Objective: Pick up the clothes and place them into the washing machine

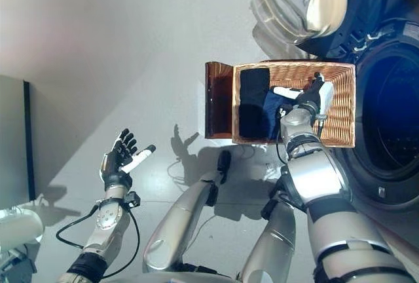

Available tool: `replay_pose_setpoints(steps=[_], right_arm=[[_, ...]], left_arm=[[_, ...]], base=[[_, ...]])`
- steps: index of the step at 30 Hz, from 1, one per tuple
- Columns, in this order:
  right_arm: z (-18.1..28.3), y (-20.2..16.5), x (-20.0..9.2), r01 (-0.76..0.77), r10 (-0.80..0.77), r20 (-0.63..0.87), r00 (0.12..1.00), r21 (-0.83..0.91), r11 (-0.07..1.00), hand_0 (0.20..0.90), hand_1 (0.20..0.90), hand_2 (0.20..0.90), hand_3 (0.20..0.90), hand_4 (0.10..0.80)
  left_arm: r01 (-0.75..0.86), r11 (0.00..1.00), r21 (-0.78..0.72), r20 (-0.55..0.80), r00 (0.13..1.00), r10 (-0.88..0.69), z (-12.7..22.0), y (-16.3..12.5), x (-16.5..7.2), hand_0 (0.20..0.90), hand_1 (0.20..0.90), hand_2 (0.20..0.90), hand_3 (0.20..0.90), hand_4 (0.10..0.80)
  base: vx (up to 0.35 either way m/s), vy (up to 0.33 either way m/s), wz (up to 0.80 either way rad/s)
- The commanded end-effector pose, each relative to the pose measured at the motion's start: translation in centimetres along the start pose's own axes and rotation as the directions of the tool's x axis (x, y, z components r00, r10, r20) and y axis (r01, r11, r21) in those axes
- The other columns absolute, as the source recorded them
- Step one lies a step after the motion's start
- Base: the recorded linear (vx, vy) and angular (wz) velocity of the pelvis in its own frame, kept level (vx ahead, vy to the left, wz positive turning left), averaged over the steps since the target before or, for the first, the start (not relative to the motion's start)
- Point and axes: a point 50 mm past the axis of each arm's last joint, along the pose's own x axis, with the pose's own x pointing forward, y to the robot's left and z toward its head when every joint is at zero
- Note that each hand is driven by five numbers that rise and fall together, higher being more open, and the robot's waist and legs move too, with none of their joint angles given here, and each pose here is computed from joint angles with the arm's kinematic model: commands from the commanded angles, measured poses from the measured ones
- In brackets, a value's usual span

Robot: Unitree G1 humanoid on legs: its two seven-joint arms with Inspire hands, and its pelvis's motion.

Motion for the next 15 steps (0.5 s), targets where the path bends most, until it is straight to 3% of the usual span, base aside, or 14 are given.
replay_pose_setpoints(steps=[1, 13, 14, 15], right_arm=[[4.7, -0.8, 0.4, 0.029, -0.045, 0.178, 0.983, 0.088, 0.996, 0.900, 0.900, 0.900, 0.900, 0.800], [4.1, -0.7, 0.4, 0.031, -0.038, 0.118, 0.992, 0.064, 0.997, 0.900, 0.900, 0.900, 0.900, 0.800], [4.1, -0.7, 0.4, 0.031, -0.038, 0.118, 0.992, 0.064, 0.997, 0.724, 0.724, 0.724, 0.724, 0.675], [4.0, -0.9, 0.5, 0.037, -0.043, 0.109, 0.993, 0.059, 0.998, 0.480, 0.480, 0.480, 0.480, 0.500]], left_arm=[[-0.069, 0.998, -0.008, 0.231, 0.970, 0.069, 4.6, 2.3, 1.5, 0.900, 0.900, 0.900, 0.900, 0.800], [-0.047, 0.999, -0.022, 0.313, 0.948, 0.052, 6.7, 1.7, 2.0, 0.900, 0.900, 0.900, 0.900, 0.800], [-0.047, 0.999, -0.022, 0.313, 0.948, 0.052, 6.7, 1.7, 2.0, 0.900, 0.900, 0.900, 0.900, 0.800], [-0.051, 0.998, -0.022, 0.316, 0.947, 0.055, 6.8, 1.7, 2.0, 0.900, 0.900, 0.900, 0.900, 0.800]], base=[[0.038, -0.035, 0.31], [0.025, -0.025, 0.21], [0.017, -0.014, 0.18], [0.025, 0.003, 0.17]])
